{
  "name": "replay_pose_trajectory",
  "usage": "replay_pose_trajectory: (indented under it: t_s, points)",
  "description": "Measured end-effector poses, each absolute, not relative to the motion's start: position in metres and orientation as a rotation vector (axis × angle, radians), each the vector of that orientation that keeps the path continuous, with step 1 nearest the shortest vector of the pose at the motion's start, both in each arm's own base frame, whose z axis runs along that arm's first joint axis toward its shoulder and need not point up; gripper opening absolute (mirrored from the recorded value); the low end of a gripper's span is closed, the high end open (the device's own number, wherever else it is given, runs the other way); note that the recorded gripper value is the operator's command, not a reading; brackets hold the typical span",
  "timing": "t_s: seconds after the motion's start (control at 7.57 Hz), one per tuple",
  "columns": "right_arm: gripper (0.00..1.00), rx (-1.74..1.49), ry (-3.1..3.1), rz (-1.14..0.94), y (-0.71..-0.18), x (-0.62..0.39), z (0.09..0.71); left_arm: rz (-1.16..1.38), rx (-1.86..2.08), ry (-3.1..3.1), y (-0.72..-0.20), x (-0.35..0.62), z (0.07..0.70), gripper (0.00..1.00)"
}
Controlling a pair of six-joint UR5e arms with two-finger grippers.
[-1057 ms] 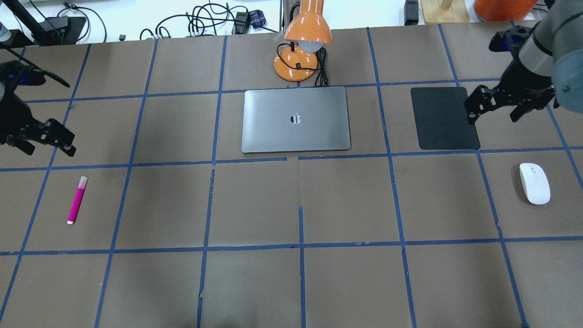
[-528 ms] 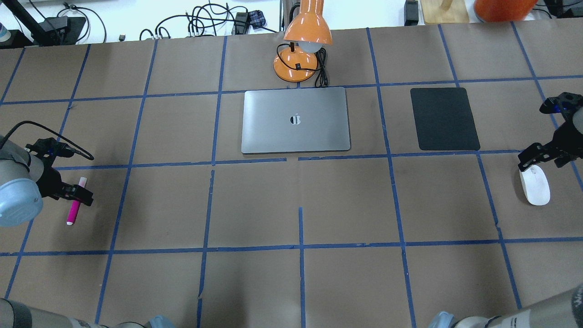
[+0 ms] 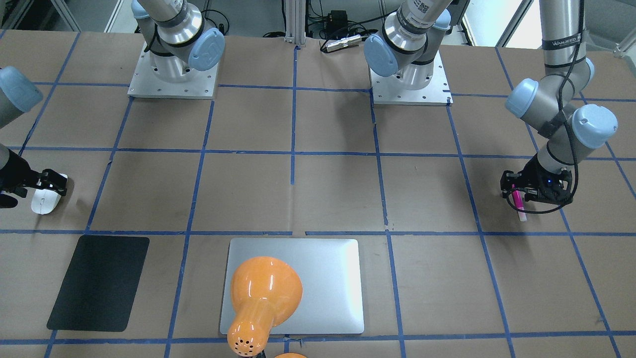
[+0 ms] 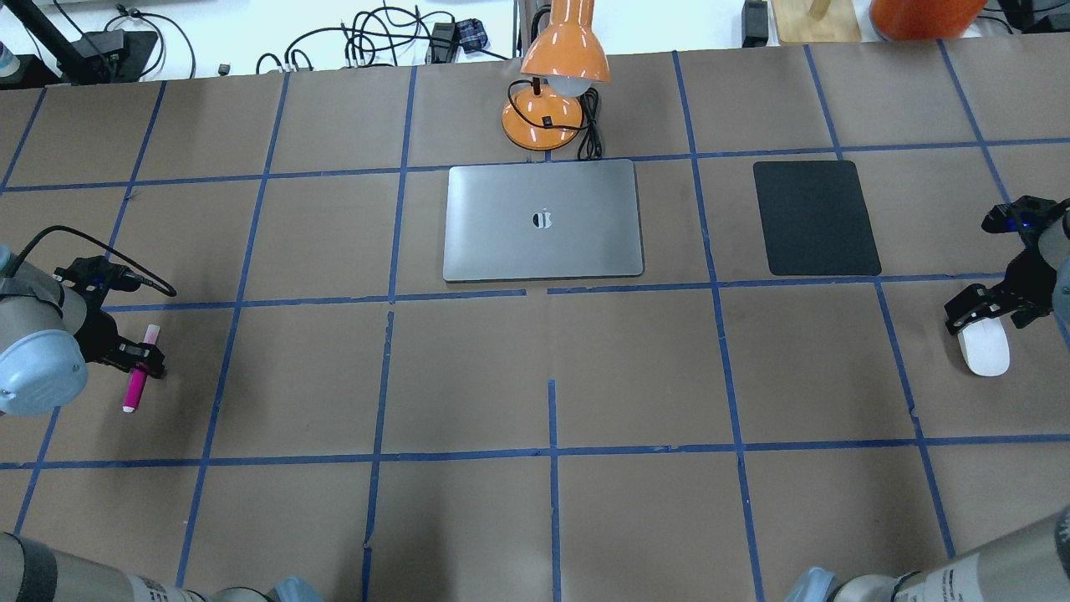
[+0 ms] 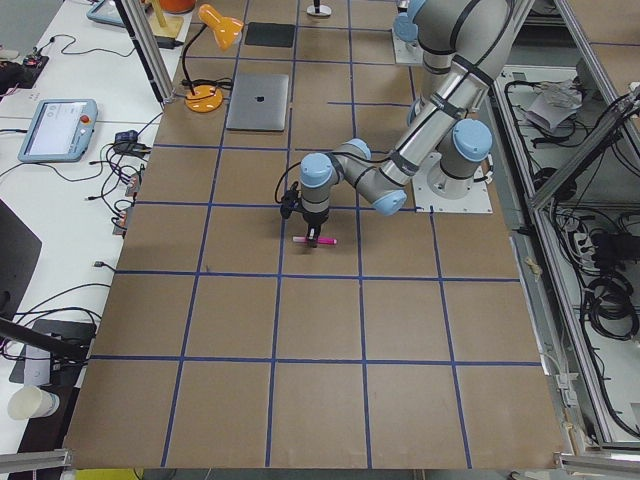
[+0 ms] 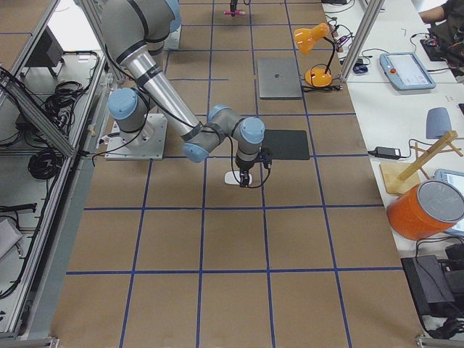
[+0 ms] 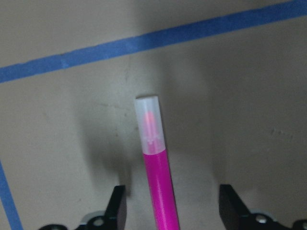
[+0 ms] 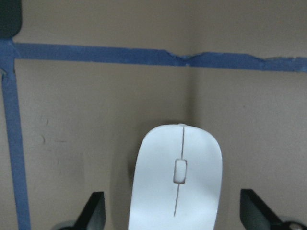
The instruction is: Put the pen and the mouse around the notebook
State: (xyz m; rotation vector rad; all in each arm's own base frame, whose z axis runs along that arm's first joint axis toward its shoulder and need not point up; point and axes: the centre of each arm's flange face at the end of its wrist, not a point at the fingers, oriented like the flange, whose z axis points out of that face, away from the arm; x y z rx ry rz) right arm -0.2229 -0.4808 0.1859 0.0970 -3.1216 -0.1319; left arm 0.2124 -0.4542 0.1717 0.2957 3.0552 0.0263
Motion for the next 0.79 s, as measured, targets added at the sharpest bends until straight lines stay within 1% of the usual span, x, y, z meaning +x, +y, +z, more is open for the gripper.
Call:
replay_pose_trajectory:
  t_s: [0.13,0.26,0.4,0.66,0.79]
  points:
    - [0.86,0.104,-3.128,-0.143,-0.48,-0.222,0.184,0.026,0.294,3.055,-0.455,0.213,0.172,0.0]
    - [0.85,0.109,-3.132,-0.153,-0.478,-0.221,0.182,0.025,0.289,3.054,-0.455,0.213,0.172,0.0]
    - [0.78,0.115,-3.134,-0.159,-0.477,-0.221,0.181,0.023,0.273,3.053,-0.456,0.214,0.173,0.0]
    - [0.39,0.141,-3.133,-0.157,-0.477,-0.221,0.18,0.064,0.104,3.083,-0.466,0.219,0.194,0.0]
    - [0.26,0.145,-3.136,-0.153,-0.478,-0.221,0.179,0.122,-0.043,3.115,-0.479,0.22,0.22,0.0]
